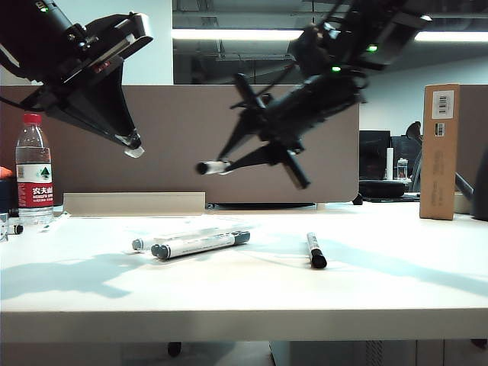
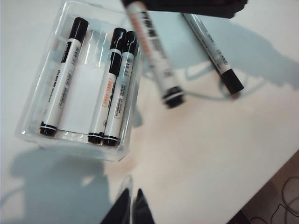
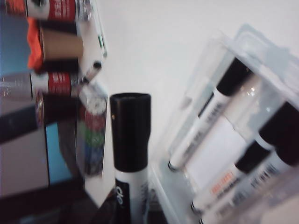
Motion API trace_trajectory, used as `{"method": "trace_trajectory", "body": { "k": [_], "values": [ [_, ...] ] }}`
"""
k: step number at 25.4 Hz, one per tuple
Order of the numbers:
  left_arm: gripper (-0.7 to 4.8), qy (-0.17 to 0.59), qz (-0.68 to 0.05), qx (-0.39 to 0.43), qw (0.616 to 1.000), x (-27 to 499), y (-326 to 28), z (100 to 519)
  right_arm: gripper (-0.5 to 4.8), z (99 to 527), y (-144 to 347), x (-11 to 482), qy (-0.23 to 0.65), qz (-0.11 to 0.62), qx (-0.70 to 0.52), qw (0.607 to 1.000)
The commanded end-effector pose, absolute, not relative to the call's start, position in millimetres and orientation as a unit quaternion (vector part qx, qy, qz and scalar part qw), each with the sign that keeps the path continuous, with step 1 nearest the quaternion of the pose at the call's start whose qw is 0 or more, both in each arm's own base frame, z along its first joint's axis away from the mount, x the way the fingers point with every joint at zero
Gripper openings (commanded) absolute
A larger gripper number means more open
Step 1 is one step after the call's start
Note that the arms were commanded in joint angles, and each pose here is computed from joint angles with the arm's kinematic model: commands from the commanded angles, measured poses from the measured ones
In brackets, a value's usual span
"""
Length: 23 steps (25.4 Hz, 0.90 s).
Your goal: Pick up the markers scattered on the table and put them into the packaging box, making sure the markers fit the shape of the box's grooves.
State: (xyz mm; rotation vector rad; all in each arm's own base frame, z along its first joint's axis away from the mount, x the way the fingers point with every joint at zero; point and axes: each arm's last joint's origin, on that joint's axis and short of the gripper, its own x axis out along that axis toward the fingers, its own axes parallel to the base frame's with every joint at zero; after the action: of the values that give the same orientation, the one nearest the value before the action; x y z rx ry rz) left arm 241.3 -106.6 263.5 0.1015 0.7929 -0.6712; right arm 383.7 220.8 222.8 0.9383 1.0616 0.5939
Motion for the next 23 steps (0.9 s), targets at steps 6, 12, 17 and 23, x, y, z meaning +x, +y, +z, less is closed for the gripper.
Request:
{"method": "trace_trajectory", "body": {
  "k": [6, 12, 17, 23],
  "values": [
    [0.17, 0.356, -0.323, 0.119, 0.869, 234.1, -102.4, 270.5, -0.03, 214.4, 256.1, 375.7, 0.420, 0.173, 0.476, 0.753],
    [0.17, 0.345, -0.291, 0.136, 0.882, 230.8, -98.7, 276.6, -0.03, 208.7, 274.7, 365.4, 0.401, 0.146, 0.469, 0.774],
    [0.17, 0.350, -0.295, 0.148, 0.877, 229.6, -98.2, 275.3, -0.03, 189.3, 283.0, 360.9, 0.433, 0.095, 0.501, 0.743],
    [0.17, 0.363, -0.280, 0.156, 0.875, 228.3, -96.6, 273.6, 0.20, 186.0, 282.7, 362.4, 0.424, 0.084, 0.500, 0.750]
  ]
}}
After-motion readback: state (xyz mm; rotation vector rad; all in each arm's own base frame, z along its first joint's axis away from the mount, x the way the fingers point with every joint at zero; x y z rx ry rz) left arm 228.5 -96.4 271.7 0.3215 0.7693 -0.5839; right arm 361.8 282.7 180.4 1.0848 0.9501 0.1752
